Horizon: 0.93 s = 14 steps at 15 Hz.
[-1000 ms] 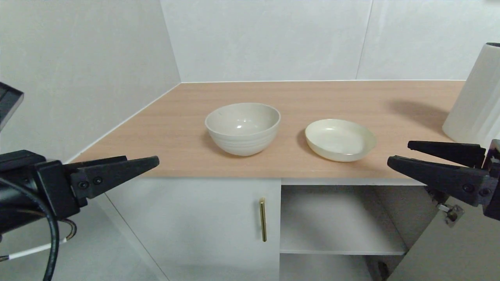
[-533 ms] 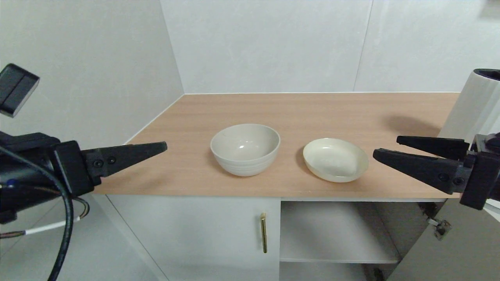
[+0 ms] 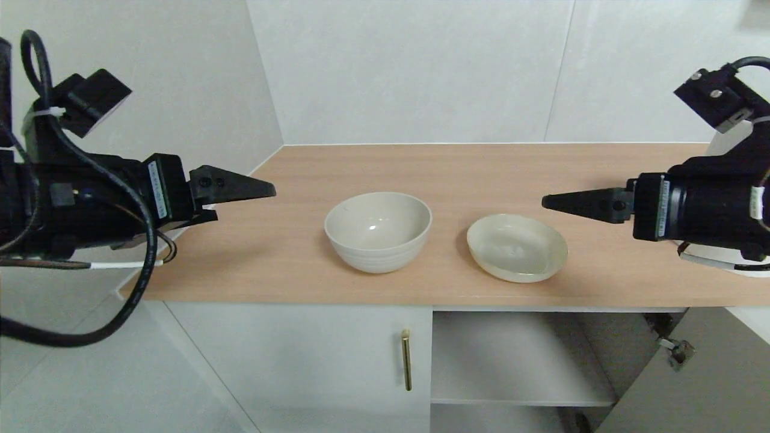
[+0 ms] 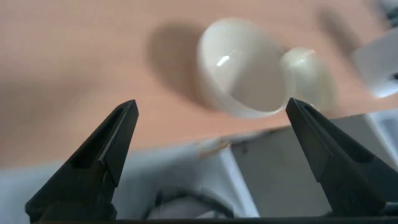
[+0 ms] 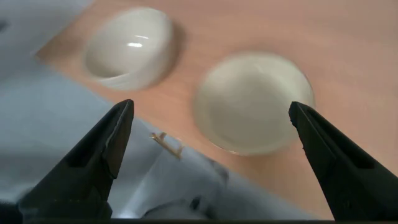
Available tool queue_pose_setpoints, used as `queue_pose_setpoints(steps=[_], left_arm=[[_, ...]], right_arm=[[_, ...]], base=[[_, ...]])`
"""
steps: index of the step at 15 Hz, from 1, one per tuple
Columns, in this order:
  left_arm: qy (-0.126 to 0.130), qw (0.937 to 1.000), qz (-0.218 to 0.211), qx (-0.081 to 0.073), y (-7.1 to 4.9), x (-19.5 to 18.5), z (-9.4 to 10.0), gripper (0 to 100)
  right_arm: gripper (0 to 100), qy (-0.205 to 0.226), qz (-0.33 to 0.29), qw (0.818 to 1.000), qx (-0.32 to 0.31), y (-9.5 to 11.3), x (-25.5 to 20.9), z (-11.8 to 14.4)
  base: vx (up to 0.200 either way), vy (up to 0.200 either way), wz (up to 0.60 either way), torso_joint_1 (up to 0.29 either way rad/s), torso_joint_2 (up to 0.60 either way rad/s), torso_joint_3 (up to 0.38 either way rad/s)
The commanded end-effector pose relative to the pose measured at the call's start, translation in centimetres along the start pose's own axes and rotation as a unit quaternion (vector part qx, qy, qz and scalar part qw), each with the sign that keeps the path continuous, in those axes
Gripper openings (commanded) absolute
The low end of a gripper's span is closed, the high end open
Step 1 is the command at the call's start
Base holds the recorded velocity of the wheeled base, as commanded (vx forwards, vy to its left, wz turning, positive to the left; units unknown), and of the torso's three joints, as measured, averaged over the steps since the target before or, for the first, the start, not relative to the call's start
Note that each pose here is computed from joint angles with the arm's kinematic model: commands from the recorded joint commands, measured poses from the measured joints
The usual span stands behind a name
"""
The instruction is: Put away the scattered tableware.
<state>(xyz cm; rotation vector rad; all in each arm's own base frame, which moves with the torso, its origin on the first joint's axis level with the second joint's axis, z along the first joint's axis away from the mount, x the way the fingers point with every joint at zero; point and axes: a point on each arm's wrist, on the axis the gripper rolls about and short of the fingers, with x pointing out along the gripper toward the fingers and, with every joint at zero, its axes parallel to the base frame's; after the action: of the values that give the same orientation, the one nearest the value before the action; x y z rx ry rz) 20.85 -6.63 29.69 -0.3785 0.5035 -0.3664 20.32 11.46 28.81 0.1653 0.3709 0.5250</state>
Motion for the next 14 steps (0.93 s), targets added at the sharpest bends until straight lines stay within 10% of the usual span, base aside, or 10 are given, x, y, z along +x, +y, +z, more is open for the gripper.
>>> queue_pose_setpoints(steps=[1, 4, 8, 14], left_arm=[[0.019, 0.9994, 0.010, -0.028, 0.0, 2.3, 0.8, 100], [0.048, 0.9949, 0.031, -0.083, -0.5, 4.0, 2.4, 100], [0.082, 0.9853, 0.141, -0.053, -1.2, 9.5, 0.1, 100], [0.088, 0.9864, 0.129, -0.052, -2.0, 12.7, -1.3, 100]], right_arm=[[100, 0.031, -0.074, 0.996, 0.025, -0.4, 3.7, 0.7], [100, 0.028, -0.111, 0.993, 0.022, -0.4, 4.1, 0.6], [100, 0.029, -0.150, 0.988, 0.020, -0.8, 5.2, 0.3], [100, 0.026, -0.152, 0.988, 0.020, -0.8, 5.3, 0.4]], base=[[0.000, 0.000, 0.00, 0.000, 0.00, 0.000], [0.000, 0.000, 0.00, 0.000, 0.00, 0.000], [0.000, 0.000, 0.00, 0.000, 0.00, 0.000], [0.000, 0.000, 0.00, 0.000, 0.00, 0.000]])
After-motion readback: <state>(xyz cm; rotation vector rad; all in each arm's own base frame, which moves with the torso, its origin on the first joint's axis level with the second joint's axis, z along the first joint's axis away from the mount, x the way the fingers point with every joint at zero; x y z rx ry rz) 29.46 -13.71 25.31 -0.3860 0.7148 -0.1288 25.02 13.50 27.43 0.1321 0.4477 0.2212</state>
